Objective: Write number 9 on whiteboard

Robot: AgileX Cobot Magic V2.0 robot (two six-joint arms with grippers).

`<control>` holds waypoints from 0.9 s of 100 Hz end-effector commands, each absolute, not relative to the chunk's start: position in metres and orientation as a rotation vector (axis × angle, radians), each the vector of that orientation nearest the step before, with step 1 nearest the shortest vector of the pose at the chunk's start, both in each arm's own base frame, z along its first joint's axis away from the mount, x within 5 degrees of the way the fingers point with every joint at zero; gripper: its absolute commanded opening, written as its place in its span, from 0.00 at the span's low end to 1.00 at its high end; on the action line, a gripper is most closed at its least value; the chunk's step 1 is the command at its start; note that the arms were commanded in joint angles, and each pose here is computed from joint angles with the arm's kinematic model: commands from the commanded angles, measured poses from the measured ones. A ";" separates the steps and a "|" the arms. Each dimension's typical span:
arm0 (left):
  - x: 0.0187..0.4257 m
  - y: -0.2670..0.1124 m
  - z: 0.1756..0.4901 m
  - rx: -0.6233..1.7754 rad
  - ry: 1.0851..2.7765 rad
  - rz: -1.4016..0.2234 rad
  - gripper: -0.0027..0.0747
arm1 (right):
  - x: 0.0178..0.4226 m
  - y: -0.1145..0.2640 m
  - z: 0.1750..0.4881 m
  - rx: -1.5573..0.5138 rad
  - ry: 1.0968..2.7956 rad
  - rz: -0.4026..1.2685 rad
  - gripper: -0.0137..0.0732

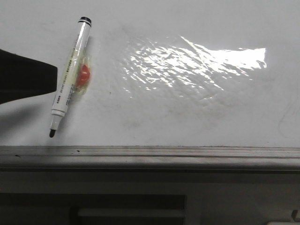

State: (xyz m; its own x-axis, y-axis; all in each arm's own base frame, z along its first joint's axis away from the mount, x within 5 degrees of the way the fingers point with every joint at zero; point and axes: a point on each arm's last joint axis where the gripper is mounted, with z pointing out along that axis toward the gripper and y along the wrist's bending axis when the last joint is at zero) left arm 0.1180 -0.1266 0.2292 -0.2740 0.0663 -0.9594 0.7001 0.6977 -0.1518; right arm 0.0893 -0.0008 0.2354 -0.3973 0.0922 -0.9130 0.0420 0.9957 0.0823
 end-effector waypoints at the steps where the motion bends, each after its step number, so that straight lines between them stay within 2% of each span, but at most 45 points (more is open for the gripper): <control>1: 0.126 -0.136 0.244 0.537 1.655 -0.759 0.51 | 0.094 -0.002 0.251 0.094 1.894 0.047 0.09; 22: 0.133 -0.143 0.230 0.532 1.724 -0.749 0.51 | 0.094 -0.002 0.251 0.094 1.895 0.047 0.09; 66: 0.140 -0.149 0.219 0.529 1.748 -0.741 0.50 | 0.094 0.004 0.251 0.036 1.898 0.089 0.09; 76: 0.141 -0.150 0.218 0.511 1.756 -0.741 0.43 | 0.093 0.008 0.251 -0.007 1.899 0.120 0.09; 90: 0.143 -0.150 0.214 0.495 1.781 -0.733 0.23 | 0.092 0.016 0.251 -0.081 1.903 0.172 0.09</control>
State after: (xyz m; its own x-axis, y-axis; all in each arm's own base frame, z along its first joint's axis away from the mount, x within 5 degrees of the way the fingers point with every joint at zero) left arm 0.1384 -0.1457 0.2013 -0.3641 0.0581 -0.9295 0.6523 0.7283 -0.2100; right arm 0.0885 0.0122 0.2354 -0.4064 0.0322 -0.9131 -0.1034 0.9913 0.0810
